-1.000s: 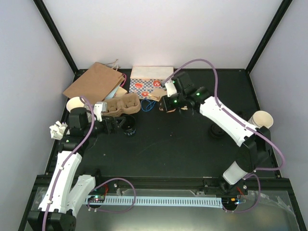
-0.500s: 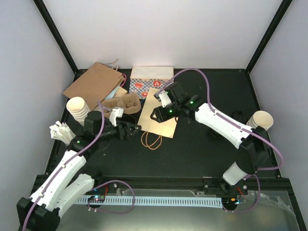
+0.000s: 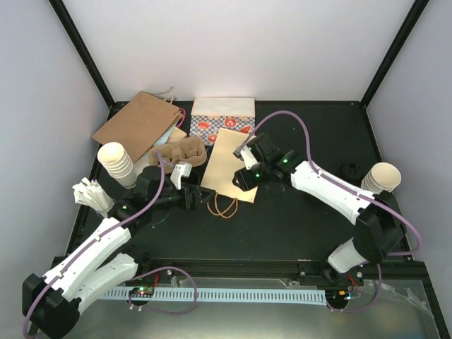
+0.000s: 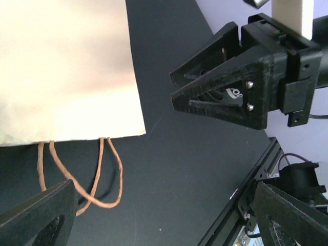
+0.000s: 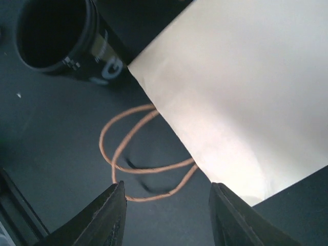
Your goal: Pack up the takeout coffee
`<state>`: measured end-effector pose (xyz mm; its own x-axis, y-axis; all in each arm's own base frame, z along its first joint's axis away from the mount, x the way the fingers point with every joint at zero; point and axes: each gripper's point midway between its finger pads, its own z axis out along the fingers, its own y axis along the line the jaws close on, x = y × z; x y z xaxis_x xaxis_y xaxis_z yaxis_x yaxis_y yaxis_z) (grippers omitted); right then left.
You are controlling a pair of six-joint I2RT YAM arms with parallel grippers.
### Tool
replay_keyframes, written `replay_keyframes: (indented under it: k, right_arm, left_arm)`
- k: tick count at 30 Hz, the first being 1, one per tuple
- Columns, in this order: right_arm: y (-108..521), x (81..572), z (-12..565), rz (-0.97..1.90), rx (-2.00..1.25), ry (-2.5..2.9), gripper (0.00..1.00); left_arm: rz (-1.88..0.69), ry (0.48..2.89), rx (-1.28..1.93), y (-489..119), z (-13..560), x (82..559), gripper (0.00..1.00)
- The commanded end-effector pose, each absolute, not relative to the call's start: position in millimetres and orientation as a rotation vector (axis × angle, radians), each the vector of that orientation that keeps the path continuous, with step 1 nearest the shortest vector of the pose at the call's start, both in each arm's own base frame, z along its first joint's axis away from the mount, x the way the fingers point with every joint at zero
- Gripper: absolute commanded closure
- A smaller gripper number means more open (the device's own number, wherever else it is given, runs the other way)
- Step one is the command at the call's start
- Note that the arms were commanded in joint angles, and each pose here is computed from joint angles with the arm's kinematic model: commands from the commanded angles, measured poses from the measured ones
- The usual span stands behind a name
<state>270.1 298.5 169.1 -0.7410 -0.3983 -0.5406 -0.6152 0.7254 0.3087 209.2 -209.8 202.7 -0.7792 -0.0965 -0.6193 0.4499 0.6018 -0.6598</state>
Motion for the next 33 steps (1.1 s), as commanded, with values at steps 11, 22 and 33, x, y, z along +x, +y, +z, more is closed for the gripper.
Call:
replay_keyframes:
  k: [11,22,33]
  right_arm:
    - [278,260,159,0.604,-0.779,2.364,0.56]
    - [277,254,165,0.598,-0.889,2.264,0.29]
    - [320,241,117,0.484,-1.191,2.288,0.35]
  left_arm:
    - [-1.123,2.29,0.227,-217,162,194,0.03]
    - [-1.101,2.279,0.223,-213,157,191,0.01]
    - [-1.033,2.344,0.126,-201,140,192,0.01]
